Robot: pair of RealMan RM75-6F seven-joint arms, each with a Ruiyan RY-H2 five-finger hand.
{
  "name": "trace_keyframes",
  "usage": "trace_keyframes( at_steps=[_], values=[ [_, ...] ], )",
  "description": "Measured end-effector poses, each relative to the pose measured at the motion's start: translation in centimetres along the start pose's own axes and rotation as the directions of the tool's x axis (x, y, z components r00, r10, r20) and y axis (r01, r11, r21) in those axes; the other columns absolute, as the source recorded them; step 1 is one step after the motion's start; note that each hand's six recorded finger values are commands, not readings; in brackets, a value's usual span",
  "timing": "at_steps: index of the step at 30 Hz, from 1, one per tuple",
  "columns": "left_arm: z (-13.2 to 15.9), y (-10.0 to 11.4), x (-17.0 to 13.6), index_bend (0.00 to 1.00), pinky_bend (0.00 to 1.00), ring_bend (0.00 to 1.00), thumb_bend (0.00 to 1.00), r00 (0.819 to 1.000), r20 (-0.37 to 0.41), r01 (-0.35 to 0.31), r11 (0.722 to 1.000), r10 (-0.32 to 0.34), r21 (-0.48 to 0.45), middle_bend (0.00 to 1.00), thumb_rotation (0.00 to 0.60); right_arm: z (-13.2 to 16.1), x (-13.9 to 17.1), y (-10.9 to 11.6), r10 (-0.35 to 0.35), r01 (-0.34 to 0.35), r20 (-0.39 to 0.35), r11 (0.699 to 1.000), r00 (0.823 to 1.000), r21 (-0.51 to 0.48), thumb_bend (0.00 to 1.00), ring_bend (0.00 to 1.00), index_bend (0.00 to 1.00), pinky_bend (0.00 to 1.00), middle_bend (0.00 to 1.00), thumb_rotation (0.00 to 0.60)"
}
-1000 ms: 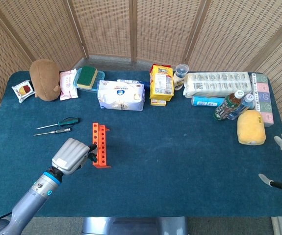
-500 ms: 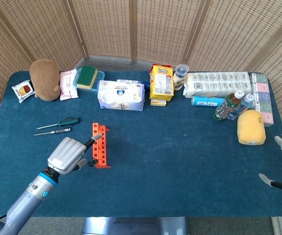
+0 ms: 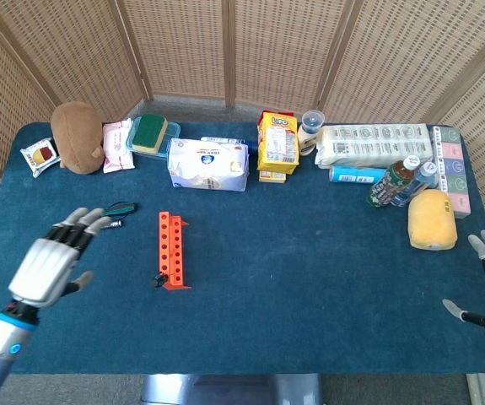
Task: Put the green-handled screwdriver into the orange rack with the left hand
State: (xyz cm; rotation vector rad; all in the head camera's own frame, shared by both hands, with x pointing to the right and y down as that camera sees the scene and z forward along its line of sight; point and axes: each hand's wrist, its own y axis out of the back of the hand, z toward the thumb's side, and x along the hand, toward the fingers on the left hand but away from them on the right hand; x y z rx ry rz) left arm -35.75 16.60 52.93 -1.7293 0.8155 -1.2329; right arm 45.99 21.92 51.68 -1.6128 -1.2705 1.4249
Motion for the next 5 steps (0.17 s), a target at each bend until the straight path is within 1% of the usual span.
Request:
trace_keyframes(
  at_steps=[3,5],
  values=[
    [-2.9,-1.4,-2.0,0.00,0.19,0.00,0.25,0.998,-0.062,-0.027,1.000,0.027,-0.007,0.00,0.600,-0.1,-0.1,-0.1,-0.004,0.004,0.006,1.000,1.000,0.007,0.01,0.00,0.05,0.00,0.00,0.600],
    [-4.3,-2.2,-3.5,0.00,0.17,0.00,0.25,0.994,-0.103,-0.041,0.999,0.039,-0.016,0.00,0.600,-0.1,-0.1,0.0,-0.008,0.008,0.009,1.000,1.000,0.011,0.01,0.00,0.05,0.00,0.00,0.600]
  ],
)
